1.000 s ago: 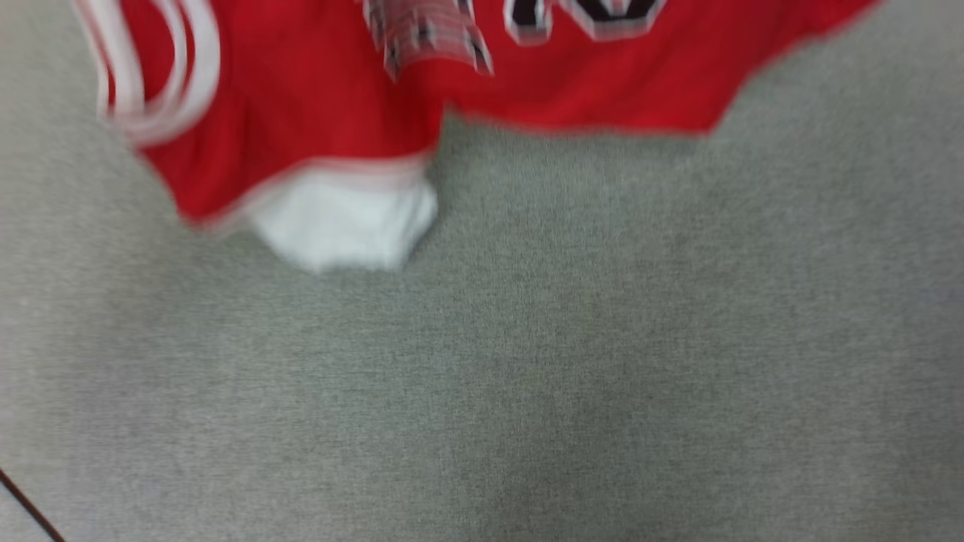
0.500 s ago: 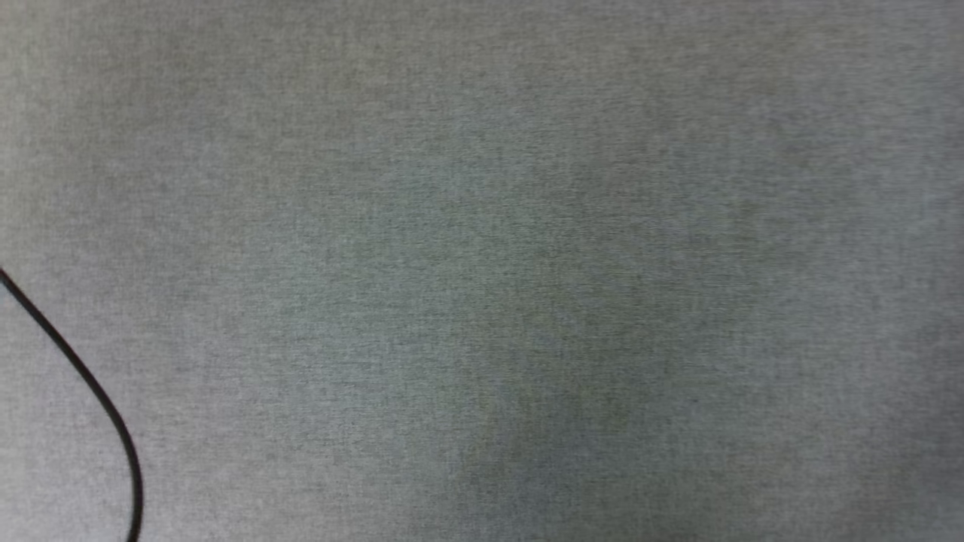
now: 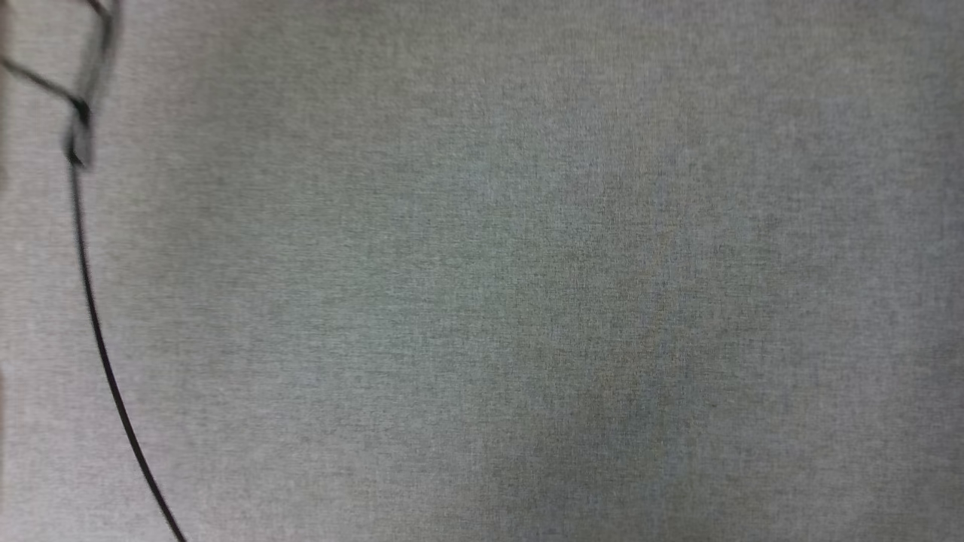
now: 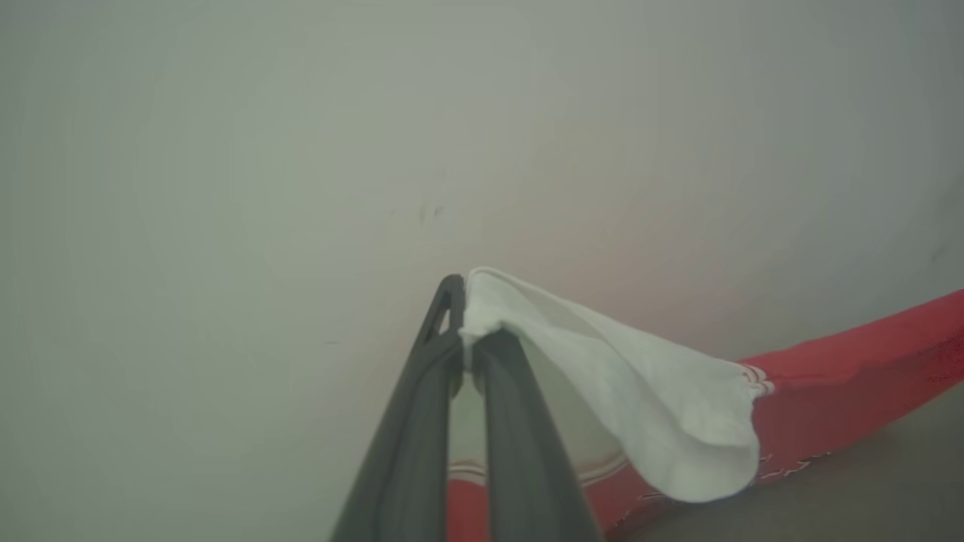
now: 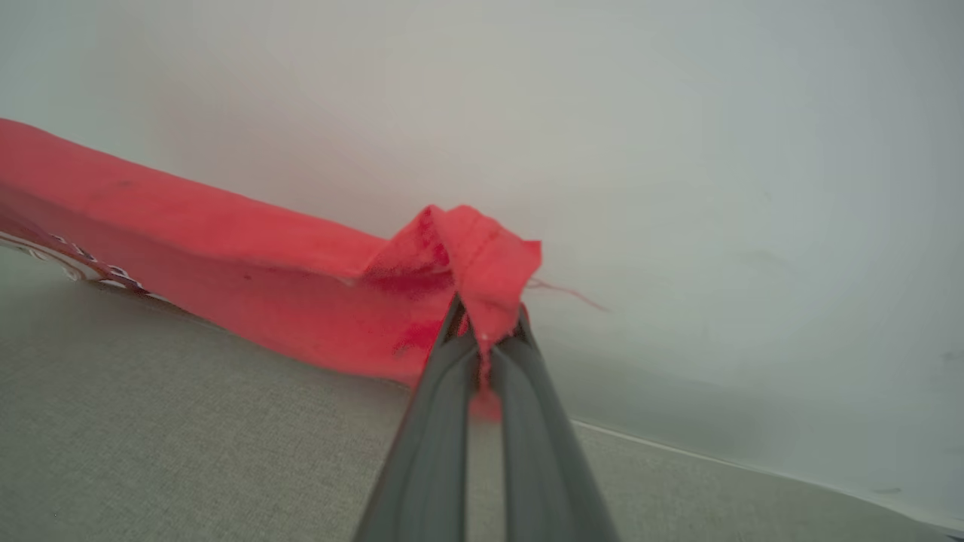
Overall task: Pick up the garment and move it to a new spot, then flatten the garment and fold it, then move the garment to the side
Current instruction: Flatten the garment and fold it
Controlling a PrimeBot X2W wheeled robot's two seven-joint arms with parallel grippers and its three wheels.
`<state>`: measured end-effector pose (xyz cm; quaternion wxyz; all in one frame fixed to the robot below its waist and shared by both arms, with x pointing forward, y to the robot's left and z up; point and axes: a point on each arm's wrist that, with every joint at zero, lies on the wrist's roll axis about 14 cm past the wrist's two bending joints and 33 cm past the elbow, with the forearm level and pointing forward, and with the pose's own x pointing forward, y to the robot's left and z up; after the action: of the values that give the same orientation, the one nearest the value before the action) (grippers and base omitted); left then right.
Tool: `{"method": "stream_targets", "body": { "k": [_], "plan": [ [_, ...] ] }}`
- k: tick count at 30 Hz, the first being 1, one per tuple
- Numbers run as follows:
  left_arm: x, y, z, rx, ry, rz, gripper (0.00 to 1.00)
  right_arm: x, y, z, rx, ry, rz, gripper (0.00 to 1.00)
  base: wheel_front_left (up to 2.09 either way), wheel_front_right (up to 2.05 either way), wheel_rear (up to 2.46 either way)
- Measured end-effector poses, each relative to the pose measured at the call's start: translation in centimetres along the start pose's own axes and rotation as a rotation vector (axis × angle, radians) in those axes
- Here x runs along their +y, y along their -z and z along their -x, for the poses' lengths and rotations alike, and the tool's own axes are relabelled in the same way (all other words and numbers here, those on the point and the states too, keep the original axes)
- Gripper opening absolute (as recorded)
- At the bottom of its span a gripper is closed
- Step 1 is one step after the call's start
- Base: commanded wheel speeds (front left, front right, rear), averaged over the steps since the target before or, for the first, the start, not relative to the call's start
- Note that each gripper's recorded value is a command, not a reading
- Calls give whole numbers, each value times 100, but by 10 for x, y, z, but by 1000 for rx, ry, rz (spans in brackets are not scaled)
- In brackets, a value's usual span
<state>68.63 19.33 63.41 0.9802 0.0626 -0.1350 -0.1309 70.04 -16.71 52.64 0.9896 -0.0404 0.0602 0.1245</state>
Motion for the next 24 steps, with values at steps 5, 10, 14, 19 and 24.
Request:
{"method": "stream_targets", "body": {
  "k": [5, 10, 14, 19, 24],
  "plan": [
    [-21, 48, 48, 125, 20, 54, 0, 15, 39, 25, 81, -28, -38, 0, 0, 0, 0],
    [-47, 79, 107, 247, 28, 108, 0, 33, 69, 61, 169, -70, -55, 0, 0, 0, 0],
    [-51, 101, 163, 400, 6, 109, 0, 45, 80, 89, 209, -105, -81, 0, 0, 0, 0],
    [-56, 110, 224, 528, -21, 152, 0, 60, 95, 125, 270, -144, -118, 0, 0, 0, 0],
    [-70, 107, 276, 622, -21, 190, 0, 63, 109, 161, 332, -165, -125, 0, 0, 0, 0]
  ]
}}
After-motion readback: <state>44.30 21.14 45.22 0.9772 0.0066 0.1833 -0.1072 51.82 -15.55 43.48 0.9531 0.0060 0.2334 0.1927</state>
